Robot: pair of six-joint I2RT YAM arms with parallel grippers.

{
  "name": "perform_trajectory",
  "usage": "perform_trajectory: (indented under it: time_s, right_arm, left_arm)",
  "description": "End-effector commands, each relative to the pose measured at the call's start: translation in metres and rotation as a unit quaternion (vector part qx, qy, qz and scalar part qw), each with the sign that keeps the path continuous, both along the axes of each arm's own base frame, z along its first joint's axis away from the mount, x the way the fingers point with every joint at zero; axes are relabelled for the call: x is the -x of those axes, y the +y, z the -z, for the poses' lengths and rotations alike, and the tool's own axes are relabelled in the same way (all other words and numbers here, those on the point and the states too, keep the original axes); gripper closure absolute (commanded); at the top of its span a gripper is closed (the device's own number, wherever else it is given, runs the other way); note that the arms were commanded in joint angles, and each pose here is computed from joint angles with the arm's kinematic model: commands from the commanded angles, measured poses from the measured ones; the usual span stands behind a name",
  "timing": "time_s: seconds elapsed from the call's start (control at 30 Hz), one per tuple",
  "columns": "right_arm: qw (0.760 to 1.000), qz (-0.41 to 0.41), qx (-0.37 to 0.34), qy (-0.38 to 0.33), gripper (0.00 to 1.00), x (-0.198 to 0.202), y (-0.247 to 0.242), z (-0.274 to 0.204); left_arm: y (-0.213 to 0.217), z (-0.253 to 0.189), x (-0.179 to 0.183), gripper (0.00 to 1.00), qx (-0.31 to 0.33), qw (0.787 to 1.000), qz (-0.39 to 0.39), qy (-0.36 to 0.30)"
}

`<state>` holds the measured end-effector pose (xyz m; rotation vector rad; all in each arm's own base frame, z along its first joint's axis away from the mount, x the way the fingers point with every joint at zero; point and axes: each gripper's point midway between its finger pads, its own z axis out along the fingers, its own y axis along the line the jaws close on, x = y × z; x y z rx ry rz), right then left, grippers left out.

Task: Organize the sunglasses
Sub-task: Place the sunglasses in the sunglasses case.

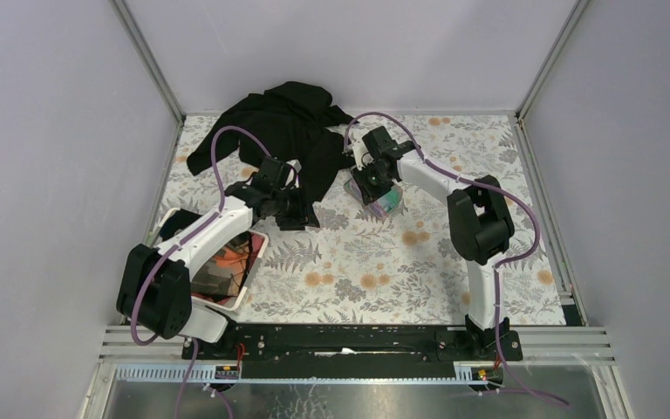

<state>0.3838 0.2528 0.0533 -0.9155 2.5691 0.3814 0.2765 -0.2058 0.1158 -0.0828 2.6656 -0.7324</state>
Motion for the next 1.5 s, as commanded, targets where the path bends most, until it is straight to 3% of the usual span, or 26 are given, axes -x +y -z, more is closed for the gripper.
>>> perform_trajectory:
  time_s: [0.0, 0.27, 0.9, 1.47]
  right_arm:
    - [0.999, -0.030, 0.010, -0.012, 0.69, -0.008, 0.001, -0.003]
    - [0.999, -0.031, 0.010, -0.001, 0.68, -0.010, -0.001, 0.008]
    - [0.999, -0.034, -0.019, -0.027, 0.69, -0.025, 0.006, -0.025]
    - [0.999, -0.038, 0.002, -0.003, 0.69, -0.022, 0.001, 0.009]
  left_arm:
    - [0.007, 0.003, 0.004, 0.49, -0.009, 1.000, 0.000, 0.002]
    - [0.008, 0.002, 0.005, 0.49, -0.010, 1.000, -0.002, 0.000]
    - [0.009, 0.006, 0.007, 0.48, -0.011, 1.000, -0.005, 0.009]
    - [0.011, 0.011, 0.010, 0.48, -0.014, 1.000, -0.009, 0.016]
